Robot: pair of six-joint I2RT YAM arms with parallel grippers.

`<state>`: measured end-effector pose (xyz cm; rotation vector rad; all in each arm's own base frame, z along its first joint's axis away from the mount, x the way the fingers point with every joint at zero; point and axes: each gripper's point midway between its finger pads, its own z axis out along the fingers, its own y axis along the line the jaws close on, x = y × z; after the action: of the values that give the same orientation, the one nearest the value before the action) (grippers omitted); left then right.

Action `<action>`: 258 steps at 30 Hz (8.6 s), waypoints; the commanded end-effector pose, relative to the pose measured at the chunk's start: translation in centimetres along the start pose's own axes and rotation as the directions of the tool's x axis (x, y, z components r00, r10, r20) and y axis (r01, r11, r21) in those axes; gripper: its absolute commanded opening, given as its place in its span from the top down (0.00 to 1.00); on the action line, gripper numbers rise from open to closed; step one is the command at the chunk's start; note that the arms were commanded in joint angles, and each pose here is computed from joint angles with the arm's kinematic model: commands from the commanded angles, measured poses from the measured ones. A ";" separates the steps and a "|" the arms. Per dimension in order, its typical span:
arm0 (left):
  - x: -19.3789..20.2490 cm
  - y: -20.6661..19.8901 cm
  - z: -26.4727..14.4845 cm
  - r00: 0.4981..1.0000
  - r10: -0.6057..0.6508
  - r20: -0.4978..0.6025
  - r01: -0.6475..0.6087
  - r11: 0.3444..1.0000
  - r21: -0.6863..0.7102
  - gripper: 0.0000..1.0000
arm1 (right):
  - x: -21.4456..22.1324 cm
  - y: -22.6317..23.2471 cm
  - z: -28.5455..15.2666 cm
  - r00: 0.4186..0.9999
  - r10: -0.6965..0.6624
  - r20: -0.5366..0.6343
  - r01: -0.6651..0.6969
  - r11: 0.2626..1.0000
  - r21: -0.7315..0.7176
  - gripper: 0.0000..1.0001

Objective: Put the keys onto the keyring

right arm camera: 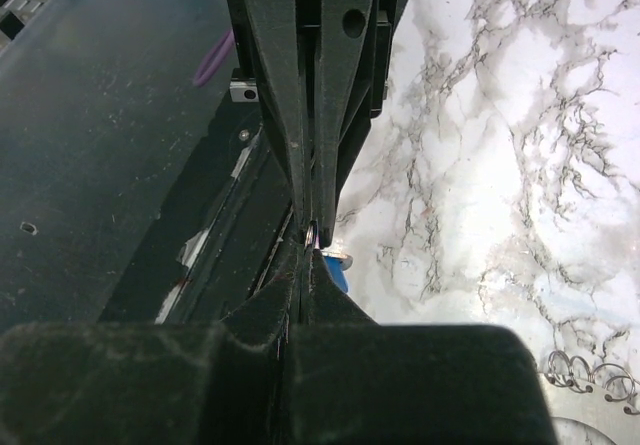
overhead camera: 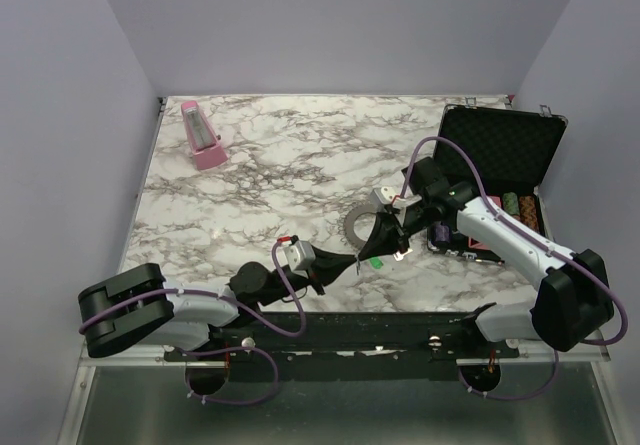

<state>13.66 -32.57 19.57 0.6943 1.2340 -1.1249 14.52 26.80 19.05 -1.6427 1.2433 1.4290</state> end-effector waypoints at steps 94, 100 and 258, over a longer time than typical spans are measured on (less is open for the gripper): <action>3.9 1.2 4.1 0.986 0.034 -0.164 -0.014 0.992 0.127 0.94 | 1.9 -1.3 -3.2 0.796 0.073 -0.601 -0.027 0.996 0.086 0.99; 4.0 1.1 4.1 0.985 0.023 -0.173 0.000 0.992 0.128 1.00 | 1.9 -1.2 -3.1 0.800 0.073 -0.595 -0.031 0.996 0.081 0.99; -2.3 2.2 2.5 0.961 0.077 -0.264 -0.079 0.997 0.005 0.39 | 0.8 -3.1 -4.5 0.849 0.166 -0.502 -0.090 0.981 0.172 0.99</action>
<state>16.11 -31.52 21.65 0.8510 1.4597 -1.0051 19.25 23.86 18.57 -1.9447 1.6845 0.9675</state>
